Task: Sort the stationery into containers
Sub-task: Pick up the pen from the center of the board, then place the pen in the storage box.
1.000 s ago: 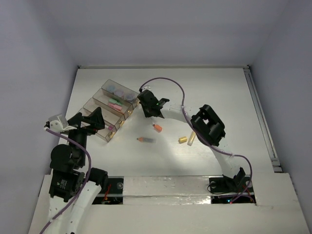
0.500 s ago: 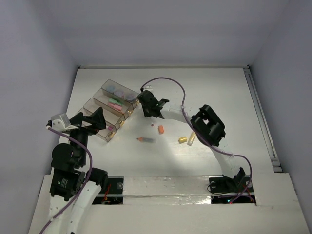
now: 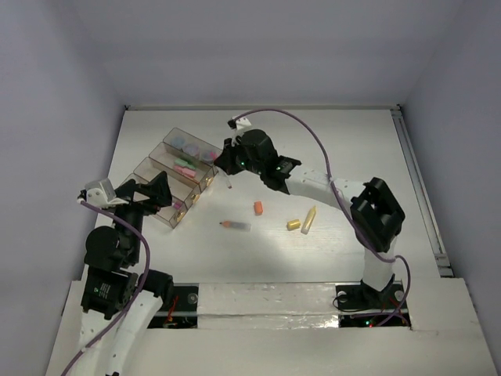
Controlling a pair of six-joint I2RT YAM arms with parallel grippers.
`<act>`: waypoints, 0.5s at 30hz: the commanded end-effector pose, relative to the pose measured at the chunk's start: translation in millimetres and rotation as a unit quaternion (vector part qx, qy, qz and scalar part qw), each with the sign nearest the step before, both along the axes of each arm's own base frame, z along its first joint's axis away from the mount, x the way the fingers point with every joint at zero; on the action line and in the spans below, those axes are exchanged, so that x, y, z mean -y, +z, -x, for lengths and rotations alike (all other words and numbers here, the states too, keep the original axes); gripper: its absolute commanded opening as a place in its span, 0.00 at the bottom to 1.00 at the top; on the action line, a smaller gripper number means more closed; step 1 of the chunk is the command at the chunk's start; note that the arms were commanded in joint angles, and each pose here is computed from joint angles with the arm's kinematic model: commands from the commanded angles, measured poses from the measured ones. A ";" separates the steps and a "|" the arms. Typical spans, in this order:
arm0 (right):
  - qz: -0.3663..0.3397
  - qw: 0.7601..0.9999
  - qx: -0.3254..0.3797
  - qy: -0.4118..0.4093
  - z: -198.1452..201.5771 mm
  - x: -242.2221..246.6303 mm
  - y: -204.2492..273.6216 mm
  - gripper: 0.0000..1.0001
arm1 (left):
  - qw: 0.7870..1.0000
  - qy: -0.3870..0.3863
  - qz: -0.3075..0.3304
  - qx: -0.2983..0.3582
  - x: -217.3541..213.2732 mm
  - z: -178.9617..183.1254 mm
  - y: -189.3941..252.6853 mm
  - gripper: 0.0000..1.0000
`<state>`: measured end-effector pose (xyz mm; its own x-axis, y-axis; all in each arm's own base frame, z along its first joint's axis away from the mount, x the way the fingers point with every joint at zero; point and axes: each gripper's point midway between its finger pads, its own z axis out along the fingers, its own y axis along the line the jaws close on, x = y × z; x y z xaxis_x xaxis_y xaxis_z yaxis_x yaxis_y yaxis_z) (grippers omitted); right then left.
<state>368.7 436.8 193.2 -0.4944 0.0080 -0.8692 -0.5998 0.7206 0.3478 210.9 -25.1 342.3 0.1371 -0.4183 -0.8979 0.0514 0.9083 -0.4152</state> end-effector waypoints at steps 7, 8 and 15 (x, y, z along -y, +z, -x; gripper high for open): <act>-0.208 0.952 0.011 0.223 38.9 -129.4 72.9 0.00 | 1.000 0.007 0.001 0.009 -1.3 -5.2 6.6 0.99; -0.213 0.949 0.007 0.233 44.0 -137.7 72.7 0.00 | 1.000 0.007 0.001 0.011 -1.4 -4.9 7.3 0.99; -0.233 0.933 -0.006 0.273 62.2 -181.5 64.2 0.00 | 1.000 0.006 0.002 0.010 -0.9 -5.2 7.1 0.97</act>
<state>324.6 601.2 193.9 -0.5969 0.0538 -0.8005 -0.7750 0.2193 0.5927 213.1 -25.0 340.7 0.1313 -0.4166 -0.8995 0.0438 0.9089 -0.4146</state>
